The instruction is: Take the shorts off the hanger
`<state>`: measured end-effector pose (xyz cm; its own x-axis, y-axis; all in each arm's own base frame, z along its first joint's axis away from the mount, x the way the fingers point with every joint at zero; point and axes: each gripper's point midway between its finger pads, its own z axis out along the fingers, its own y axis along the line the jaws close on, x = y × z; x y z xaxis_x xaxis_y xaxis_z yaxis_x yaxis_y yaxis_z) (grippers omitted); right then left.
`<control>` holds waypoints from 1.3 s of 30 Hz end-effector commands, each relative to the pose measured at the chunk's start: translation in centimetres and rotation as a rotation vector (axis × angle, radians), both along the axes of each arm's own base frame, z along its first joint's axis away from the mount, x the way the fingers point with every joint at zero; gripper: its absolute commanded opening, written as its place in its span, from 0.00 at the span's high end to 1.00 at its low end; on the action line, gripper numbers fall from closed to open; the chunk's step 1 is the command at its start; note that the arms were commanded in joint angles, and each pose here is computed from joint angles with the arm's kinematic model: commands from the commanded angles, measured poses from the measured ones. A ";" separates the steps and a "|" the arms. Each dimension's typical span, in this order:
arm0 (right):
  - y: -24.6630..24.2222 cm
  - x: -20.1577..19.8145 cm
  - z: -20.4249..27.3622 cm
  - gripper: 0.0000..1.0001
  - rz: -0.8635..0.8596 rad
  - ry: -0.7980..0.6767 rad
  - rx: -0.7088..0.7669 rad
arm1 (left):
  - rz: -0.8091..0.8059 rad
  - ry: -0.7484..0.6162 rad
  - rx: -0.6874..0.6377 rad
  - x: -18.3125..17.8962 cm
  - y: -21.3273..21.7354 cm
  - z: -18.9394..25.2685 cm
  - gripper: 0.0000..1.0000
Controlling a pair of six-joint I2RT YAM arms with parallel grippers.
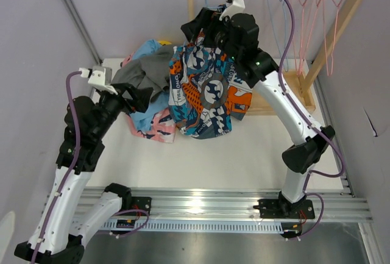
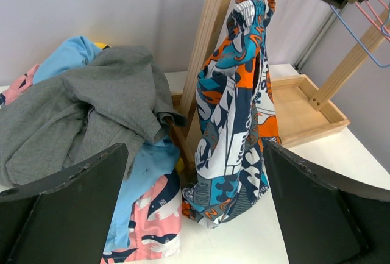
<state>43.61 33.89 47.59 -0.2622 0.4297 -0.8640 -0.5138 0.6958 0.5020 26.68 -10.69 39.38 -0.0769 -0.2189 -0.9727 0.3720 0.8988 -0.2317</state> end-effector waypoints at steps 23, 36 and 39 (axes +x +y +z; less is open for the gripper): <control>2.9 1.1 1.3 1.00 -0.015 -0.028 0.064 | -0.057 0.014 0.011 -1.9 -0.5 -1.7 0.01; -4.2 -4.9 11.5 1.00 -0.106 -0.221 0.157 | -0.380 -0.004 0.003 -4.6 -6.2 -1.4 0.01; -6.7 -7.0 14.3 1.00 -0.127 -0.270 0.197 | -0.431 0.000 0.007 -5.1 -7.7 -1.4 0.01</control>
<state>41.42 32.71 49.82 -0.2483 0.4672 -0.8485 -0.4577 0.7155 0.5279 22.56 -16.43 36.86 -0.1812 -0.1640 -0.9697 0.6376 0.7311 -0.2428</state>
